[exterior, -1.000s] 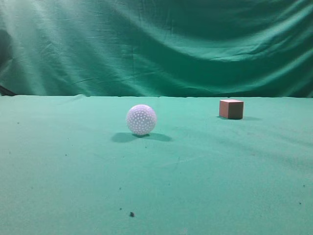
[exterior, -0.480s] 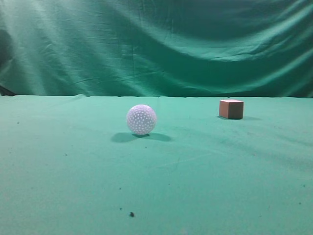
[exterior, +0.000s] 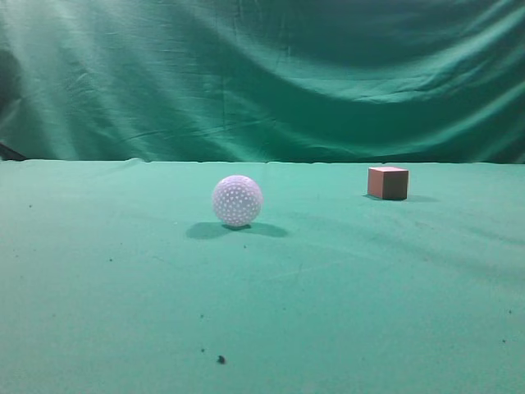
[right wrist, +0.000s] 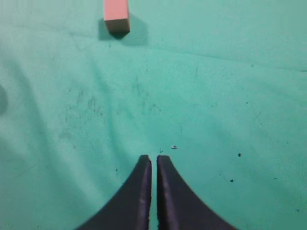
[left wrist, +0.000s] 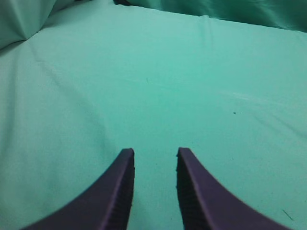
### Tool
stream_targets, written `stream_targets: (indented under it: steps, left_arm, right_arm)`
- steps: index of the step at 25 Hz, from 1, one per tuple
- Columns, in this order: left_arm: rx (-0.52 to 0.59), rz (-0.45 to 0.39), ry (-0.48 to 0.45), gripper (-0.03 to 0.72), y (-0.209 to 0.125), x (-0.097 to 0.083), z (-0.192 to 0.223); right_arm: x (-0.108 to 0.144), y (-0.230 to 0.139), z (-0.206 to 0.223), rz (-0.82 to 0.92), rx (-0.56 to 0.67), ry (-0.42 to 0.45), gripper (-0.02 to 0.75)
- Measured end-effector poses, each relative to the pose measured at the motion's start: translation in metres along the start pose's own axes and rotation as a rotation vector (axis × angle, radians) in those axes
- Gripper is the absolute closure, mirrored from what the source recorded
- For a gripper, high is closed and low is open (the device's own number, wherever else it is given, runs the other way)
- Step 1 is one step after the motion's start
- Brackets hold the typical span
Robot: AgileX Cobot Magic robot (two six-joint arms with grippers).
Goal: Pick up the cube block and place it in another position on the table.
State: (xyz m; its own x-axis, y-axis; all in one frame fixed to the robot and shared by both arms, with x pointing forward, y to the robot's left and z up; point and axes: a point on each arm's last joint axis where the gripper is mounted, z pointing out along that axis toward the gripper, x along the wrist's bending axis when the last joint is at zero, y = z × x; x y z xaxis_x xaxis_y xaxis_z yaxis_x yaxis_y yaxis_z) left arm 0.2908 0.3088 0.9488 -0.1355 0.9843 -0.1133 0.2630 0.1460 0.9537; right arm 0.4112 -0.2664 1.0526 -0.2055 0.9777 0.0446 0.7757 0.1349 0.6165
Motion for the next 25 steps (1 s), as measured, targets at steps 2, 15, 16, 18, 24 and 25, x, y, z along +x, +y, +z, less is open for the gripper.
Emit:
stream_targets:
  steps: [2, 15, 16, 18, 24, 25]
  left_arm:
    - [0.0, 0.0, 0.0, 0.453, 0.0, 0.0, 0.0]
    - [0.0, 0.0, 0.0, 0.453, 0.0, 0.0, 0.0]
    - [0.0, 0.0, 0.0, 0.453, 0.0, 0.0, 0.0]
    - [0.0, 0.0, 0.0, 0.453, 0.0, 0.0, 0.0]
    - [0.0, 0.0, 0.0, 0.453, 0.0, 0.0, 0.0]
    - [0.0, 0.0, 0.0, 0.453, 0.0, 0.0, 0.0]
  right_arm:
    - [-0.007, -0.014, 0.0, 0.015, -0.063, -0.028, 0.738]
    - [-0.015, -0.131, 0.012, 0.086, -0.511, -0.171, 0.738]
    - [-0.014, -0.138, 0.014, 0.091, -0.521, -0.17, 0.738]
    - [-0.013, -0.147, 0.015, 0.091, -0.564, -0.169, 0.738]
    - [-0.007, -0.16, 0.007, 0.068, -0.616, -0.15, 0.738]
    - [-0.007, -0.161, 0.007, 0.067, -0.608, -0.147, 0.738]
